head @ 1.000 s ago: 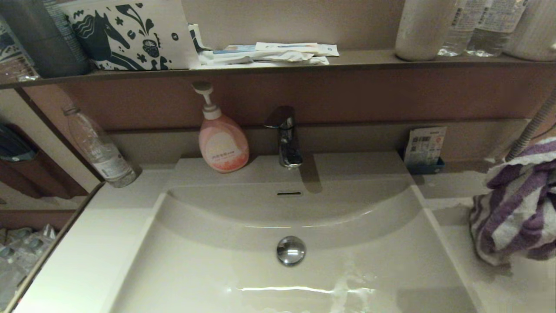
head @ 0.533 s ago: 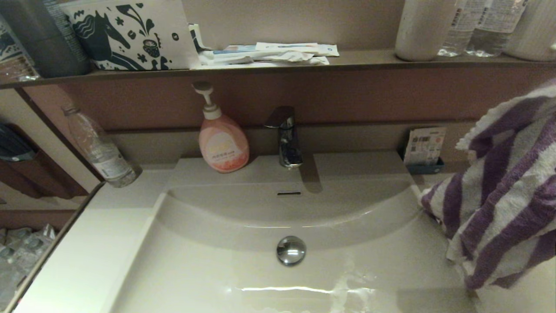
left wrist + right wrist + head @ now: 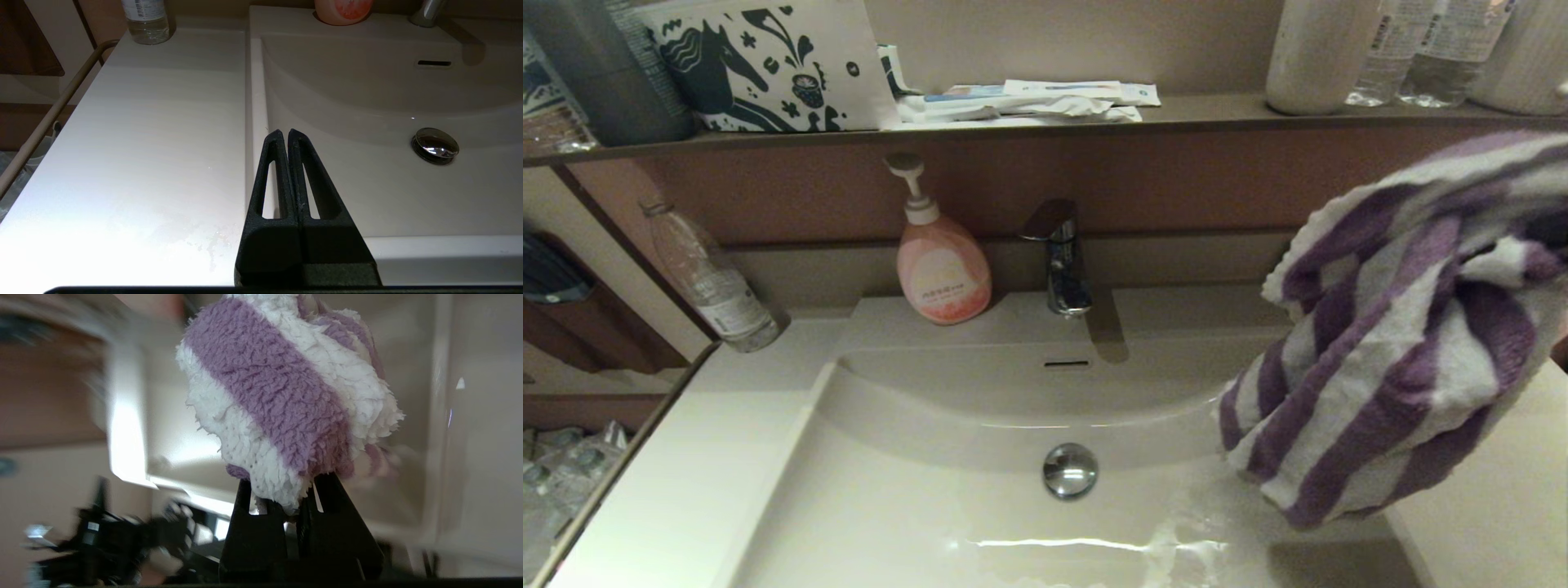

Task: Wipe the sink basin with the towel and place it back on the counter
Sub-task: Wipe the sink

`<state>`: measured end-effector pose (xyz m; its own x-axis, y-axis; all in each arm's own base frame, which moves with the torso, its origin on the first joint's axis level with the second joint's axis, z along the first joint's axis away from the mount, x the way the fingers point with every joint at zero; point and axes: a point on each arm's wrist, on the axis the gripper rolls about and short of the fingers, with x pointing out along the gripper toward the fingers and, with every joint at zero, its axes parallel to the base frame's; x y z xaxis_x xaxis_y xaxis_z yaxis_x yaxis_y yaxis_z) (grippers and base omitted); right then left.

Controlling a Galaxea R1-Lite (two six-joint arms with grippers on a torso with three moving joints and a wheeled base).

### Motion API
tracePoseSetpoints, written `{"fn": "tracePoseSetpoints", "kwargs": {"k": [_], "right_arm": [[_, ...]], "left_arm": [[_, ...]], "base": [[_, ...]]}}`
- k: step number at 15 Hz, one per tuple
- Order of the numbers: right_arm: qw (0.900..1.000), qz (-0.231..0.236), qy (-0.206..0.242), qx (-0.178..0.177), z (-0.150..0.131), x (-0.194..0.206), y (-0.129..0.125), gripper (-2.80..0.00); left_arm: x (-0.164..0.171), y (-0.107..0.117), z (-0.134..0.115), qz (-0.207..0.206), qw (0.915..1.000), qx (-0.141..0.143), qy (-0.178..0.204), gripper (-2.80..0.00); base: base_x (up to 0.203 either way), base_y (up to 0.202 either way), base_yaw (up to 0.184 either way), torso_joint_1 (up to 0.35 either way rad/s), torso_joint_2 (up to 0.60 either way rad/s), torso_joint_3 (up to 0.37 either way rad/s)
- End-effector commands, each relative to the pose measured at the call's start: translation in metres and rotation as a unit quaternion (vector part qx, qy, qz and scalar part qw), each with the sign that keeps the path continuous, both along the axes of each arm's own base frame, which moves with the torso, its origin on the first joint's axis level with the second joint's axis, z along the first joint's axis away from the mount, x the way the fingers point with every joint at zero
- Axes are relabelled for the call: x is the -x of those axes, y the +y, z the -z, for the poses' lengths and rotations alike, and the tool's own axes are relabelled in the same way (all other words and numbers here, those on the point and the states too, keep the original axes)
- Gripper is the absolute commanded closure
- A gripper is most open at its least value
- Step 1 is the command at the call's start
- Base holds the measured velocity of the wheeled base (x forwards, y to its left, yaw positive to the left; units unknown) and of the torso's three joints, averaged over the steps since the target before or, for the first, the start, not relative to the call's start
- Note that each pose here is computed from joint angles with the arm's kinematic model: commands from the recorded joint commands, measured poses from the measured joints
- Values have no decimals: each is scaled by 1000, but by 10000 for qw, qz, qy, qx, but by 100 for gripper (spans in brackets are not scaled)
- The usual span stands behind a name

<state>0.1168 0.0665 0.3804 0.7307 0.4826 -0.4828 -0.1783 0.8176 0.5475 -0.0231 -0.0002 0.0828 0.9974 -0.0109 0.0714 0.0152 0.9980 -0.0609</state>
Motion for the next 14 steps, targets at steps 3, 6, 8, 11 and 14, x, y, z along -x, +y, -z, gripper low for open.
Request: {"fn": "tracePoseSetpoints", "kwargs": {"k": [3,6,8,11,14], "right_arm": [[9910,-159,1063,803,53,-28,36,0],[9739,110,1606,1601,95,-46,65,0],[9576,251,2059,2002,126,-61,85,0],[9294,465,2532,2645,168,-75,105,0],[9162,520,2652,2960,195,-81,115,0]], "left_arm": [[0,0,0,2,10000,5,5,0],[0,0,0,0,10000,5,5,0],[0,0,0,0,10000,5,5,0],[0,0,0,0,10000,5,5,0],[0,0,0,0,10000,5,5,0]], "base": [[0,0,0,0,0,0],[0,0,0,0,0,0],[0,0,0,0,0,0],[0,0,0,0,0,0],[0,0,0,0,0,0]]}}
